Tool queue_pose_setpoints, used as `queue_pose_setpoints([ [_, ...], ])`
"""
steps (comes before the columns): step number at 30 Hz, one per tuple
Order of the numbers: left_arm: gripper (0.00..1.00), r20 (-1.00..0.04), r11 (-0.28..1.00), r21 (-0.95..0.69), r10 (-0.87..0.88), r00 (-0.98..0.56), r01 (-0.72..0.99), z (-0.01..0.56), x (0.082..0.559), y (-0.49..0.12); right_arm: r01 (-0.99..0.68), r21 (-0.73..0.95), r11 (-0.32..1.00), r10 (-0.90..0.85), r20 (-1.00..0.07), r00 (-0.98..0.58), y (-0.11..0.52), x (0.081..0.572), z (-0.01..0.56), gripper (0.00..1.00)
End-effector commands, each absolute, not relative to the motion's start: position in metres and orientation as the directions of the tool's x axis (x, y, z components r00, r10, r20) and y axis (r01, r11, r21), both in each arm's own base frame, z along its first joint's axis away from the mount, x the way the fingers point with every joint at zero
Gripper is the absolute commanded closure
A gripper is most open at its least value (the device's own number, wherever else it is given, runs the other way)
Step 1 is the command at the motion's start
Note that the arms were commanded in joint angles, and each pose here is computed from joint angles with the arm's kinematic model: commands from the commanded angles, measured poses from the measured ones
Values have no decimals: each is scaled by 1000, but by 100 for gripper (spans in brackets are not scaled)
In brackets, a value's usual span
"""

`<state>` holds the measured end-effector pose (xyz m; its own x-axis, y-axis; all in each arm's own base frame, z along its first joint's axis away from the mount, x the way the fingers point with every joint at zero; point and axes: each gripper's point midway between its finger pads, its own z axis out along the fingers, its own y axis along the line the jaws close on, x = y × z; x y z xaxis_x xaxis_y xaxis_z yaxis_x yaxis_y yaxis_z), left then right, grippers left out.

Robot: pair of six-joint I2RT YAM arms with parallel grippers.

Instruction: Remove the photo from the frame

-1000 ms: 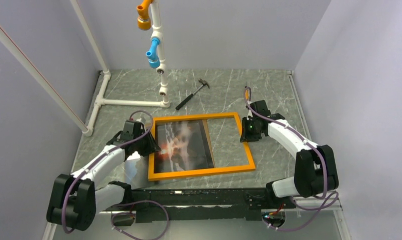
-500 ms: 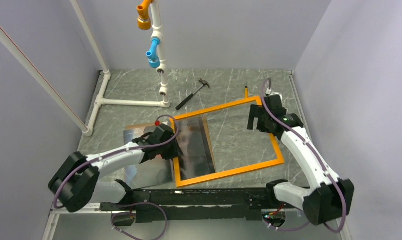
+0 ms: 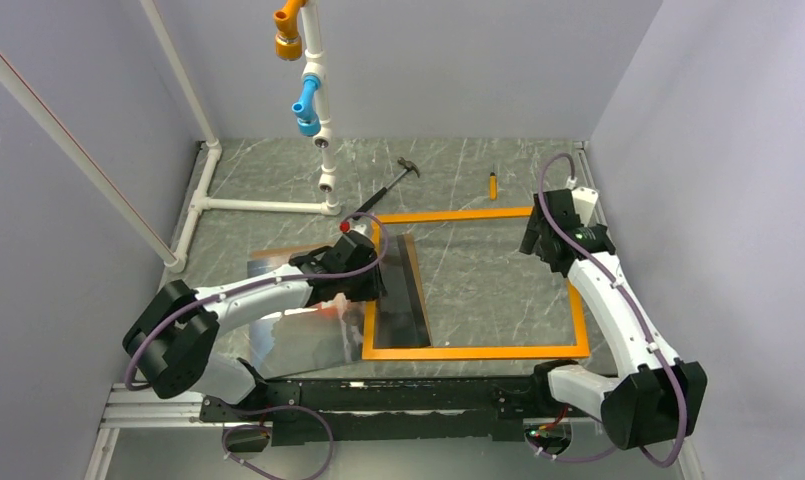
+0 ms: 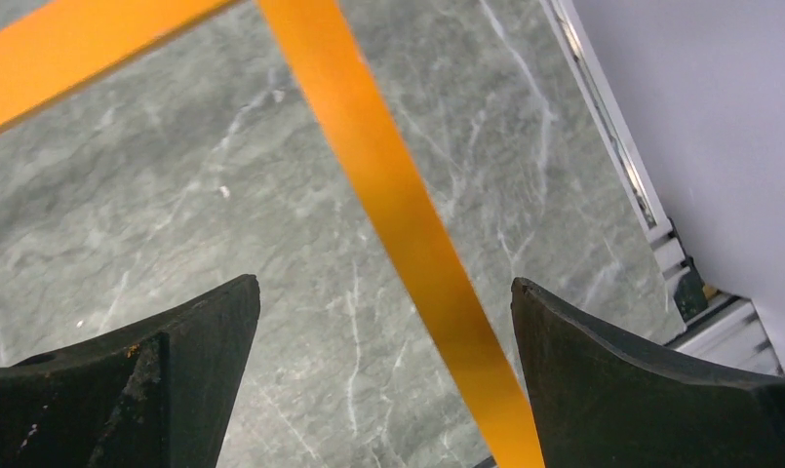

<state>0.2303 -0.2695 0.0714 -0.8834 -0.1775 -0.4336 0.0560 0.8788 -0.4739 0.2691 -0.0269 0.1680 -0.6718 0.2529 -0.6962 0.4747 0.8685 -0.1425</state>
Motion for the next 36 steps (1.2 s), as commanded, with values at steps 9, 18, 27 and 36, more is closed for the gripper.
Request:
queue_pose_setpoints([
  [9,100,-501,855,-486,-106,-859,178,109,248,-294,570,-130,811,346,-680,-647,-50,261,147,0],
  [18,100,-492,922,-388,-195,-848,13,111,263,-267,300,86,950,270,-710,-650,12,282,176,0],
  [27,100,-454,832,-552,-358,-816,-57,125,278,-311,146,125,981,190,-728,-659,68,289,203,0],
  [36,100,-410,856,-513,-307,-859,-60,104,271,-382,187,242,952,306,-789,-533,66,280,254,0],
])
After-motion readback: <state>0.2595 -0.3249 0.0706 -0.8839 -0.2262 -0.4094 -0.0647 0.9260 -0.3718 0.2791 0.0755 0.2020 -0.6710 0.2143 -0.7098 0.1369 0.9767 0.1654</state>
